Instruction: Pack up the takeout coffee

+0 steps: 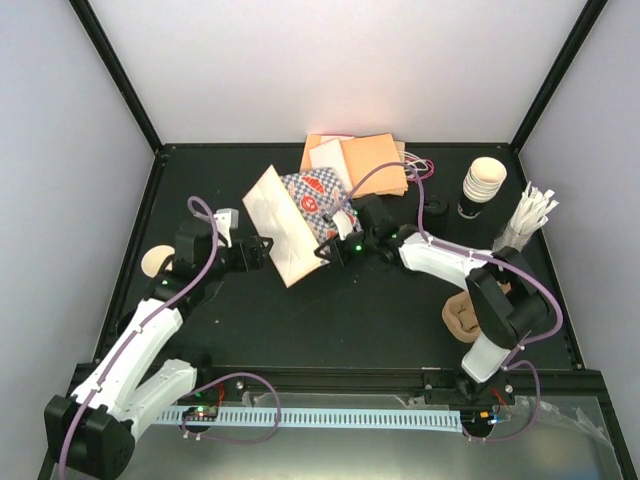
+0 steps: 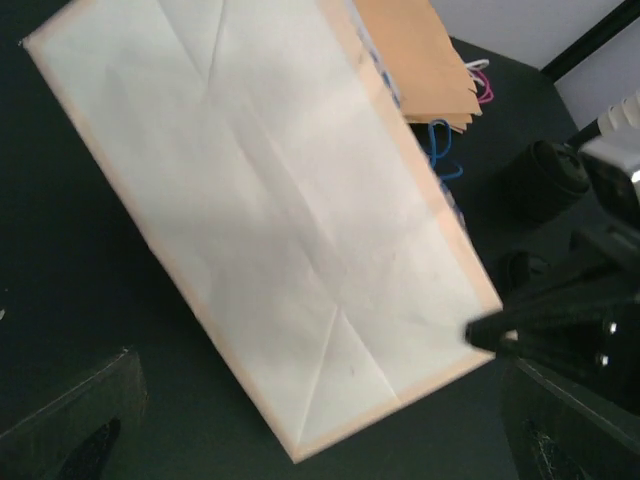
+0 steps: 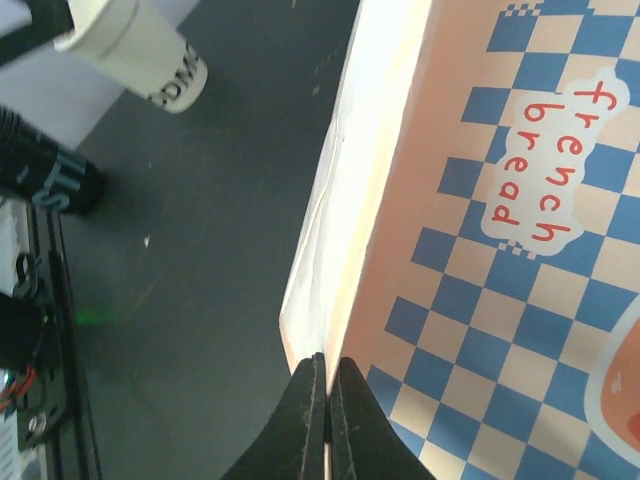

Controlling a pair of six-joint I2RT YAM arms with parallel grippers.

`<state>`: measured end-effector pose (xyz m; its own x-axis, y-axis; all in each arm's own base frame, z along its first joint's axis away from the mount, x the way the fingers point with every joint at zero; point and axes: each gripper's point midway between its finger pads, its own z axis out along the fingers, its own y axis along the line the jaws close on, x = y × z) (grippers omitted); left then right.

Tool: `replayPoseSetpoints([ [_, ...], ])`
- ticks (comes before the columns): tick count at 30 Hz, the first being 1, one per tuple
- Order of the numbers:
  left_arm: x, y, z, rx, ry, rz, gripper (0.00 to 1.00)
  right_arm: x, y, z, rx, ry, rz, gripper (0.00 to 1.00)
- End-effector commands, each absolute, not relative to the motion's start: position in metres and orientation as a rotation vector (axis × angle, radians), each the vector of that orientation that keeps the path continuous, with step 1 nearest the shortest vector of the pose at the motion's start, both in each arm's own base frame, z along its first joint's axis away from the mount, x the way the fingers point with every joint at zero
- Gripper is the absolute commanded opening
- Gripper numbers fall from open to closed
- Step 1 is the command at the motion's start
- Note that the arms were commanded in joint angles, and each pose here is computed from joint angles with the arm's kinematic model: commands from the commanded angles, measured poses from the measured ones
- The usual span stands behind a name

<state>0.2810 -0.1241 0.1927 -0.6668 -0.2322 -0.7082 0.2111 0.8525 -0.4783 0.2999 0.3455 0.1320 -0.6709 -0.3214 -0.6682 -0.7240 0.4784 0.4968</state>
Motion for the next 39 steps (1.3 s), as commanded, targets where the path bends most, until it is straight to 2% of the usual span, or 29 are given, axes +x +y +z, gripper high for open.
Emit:
replayPoseSetpoints([
  [1, 0.278, -0.127, 0.201, -0.074, 2.155, -0.770, 0.99, 0.277, 0.343, 0.130, -0.886, 2.247, 1.047, 0.03],
  [8, 0.269, -0.149, 0.188, -0.015, 2.251, -0.924, 0.99, 0.228, 0.343, 0.100, -0.960, 2.330, 0.987, 0.04],
  [15, 0.259, -0.180, 0.201, -0.118, 2.286, -1.171, 0.97, 0.215, 0.350, 0.093, -1.011, 2.348, 0.869, 0.04],
  [18, 0.260, -0.174, 0.203, -0.263, 2.311, -1.108, 0.92, 0.219, 0.353, 0.099, -1.024, 2.327, 0.799, 0.04],
  [24, 0.258, -0.150, 0.201, -0.516, 2.388, -0.942, 0.89, 0.222, 0.355, 0.112, -1.080, 2.260, 0.587, 0.04],
  [28, 0.256, -0.153, 0.204, -0.542, 2.412, -0.952, 0.87, 0.222, 0.356, 0.125, -1.108, 2.203, 0.492, 0.04],
  [35, 0.261, -0.157, 0.209, -0.602, 2.404, -0.975, 0.76, 0.216, 0.358, 0.145, -1.148, 2.114, 0.396, 0.04],
  [39, 0.266, -0.157, 0.211, -0.632, 2.382, -0.969, 0.74, 0.213, 0.359, 0.147, -1.158, 2.097, 0.380, 0.04],
])
